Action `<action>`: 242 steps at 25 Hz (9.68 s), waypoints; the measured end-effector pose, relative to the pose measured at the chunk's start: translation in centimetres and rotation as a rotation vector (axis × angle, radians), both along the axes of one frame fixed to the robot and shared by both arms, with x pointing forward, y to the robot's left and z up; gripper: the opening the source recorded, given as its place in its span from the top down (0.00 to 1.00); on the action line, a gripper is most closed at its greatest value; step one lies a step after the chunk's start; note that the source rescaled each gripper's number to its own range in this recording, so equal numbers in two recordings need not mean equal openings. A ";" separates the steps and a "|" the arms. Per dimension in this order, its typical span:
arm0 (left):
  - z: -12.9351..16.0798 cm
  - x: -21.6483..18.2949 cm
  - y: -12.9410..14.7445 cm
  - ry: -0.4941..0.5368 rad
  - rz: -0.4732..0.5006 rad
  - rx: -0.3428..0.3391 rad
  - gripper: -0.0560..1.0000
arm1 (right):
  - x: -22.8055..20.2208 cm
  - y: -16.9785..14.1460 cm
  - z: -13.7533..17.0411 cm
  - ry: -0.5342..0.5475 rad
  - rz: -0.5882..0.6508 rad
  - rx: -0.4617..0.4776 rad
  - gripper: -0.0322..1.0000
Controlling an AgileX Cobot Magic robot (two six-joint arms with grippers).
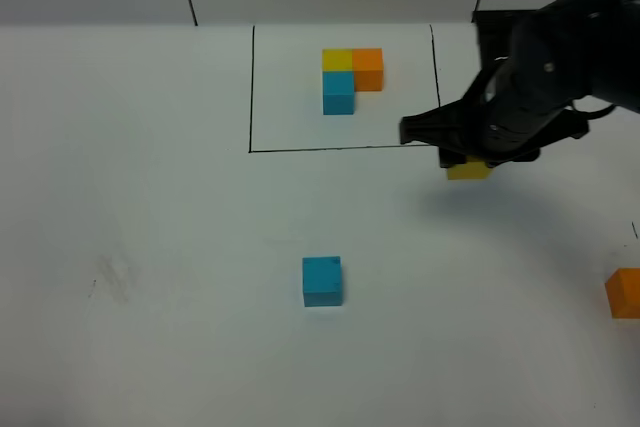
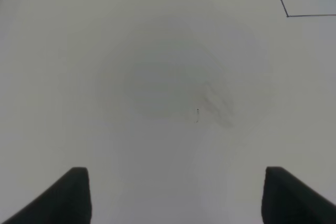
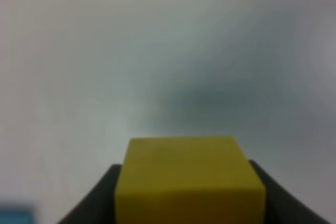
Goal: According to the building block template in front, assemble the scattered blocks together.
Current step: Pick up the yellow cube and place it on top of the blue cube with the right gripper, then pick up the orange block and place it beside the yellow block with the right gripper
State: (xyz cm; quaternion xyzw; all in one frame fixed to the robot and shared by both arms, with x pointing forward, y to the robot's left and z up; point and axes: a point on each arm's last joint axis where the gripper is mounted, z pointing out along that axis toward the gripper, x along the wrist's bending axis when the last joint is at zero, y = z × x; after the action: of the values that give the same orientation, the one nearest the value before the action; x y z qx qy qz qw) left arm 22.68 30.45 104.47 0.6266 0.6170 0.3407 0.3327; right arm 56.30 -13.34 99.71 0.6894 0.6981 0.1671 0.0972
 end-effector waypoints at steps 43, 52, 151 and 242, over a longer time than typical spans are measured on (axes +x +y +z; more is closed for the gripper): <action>0.0 0.0 0.0 0.000 0.000 0.000 0.51 | -2.5 14.9 -7.1 0.095 -0.032 -0.066 0.73; 0.0 0.0 0.0 0.000 0.000 0.000 0.51 | -2.5 15.2 -8.9 0.123 -0.025 -0.082 0.73; 0.0 0.0 0.0 0.000 -0.002 0.003 0.51 | -8.1 -17.9 -5.8 0.176 -0.119 -0.080 0.17; 0.0 0.0 0.0 0.000 -0.002 0.003 0.51 | 0.7 9.4 -9.3 0.080 1.517 -0.323 0.74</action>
State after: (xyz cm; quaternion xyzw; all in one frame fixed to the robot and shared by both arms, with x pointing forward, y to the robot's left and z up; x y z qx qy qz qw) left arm 22.68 30.45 104.47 0.6278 0.6157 0.3413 0.3320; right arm 57.05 -3.91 90.38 0.0057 0.9978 0.0591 0.0302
